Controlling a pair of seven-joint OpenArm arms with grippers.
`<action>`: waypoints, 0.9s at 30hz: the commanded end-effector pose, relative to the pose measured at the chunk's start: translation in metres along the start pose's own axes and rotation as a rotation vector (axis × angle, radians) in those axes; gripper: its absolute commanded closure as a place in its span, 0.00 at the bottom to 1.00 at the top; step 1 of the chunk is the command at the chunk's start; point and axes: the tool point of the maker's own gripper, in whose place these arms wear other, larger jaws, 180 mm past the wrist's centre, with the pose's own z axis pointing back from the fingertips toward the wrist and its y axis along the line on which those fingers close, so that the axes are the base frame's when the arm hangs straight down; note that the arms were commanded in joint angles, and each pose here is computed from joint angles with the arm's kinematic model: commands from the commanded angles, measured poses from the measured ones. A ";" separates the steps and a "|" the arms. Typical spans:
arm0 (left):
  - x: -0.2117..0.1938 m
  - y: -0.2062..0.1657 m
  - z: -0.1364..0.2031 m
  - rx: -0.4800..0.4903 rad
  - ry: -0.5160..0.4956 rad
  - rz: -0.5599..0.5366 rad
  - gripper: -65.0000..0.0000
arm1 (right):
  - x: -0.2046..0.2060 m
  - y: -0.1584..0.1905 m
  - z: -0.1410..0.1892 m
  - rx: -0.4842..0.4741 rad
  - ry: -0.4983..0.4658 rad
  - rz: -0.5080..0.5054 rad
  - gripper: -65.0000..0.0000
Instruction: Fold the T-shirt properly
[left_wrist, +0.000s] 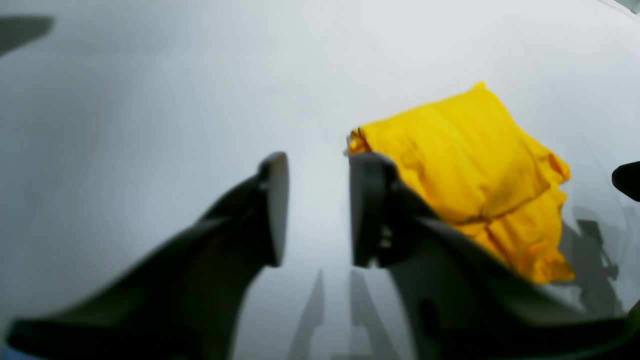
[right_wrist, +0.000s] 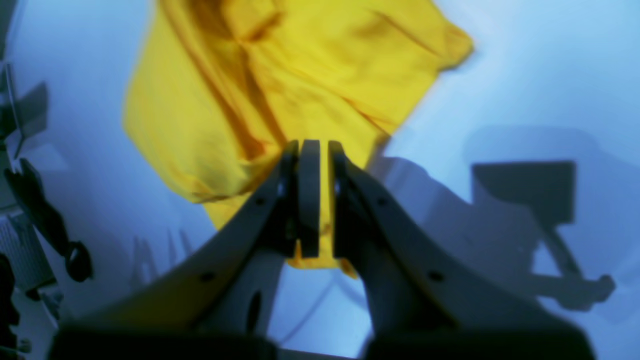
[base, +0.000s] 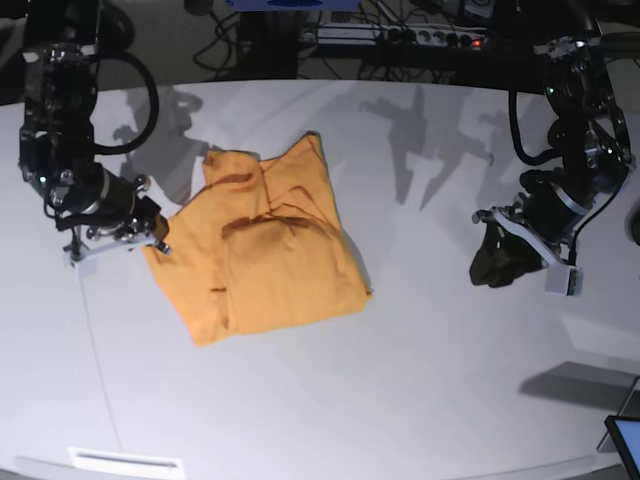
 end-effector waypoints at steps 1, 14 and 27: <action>0.014 -0.002 0.004 -0.005 -0.045 -0.019 0.87 | 0.014 -0.001 0.008 0.002 -0.052 0.017 0.94; 0.021 0.002 0.014 0.048 -0.113 -0.067 0.93 | 0.036 -0.082 0.042 -0.190 -0.182 -0.011 0.94; -0.002 0.002 0.037 0.063 -0.226 -0.016 0.93 | 0.074 -0.152 0.109 -0.309 -0.363 -0.028 0.94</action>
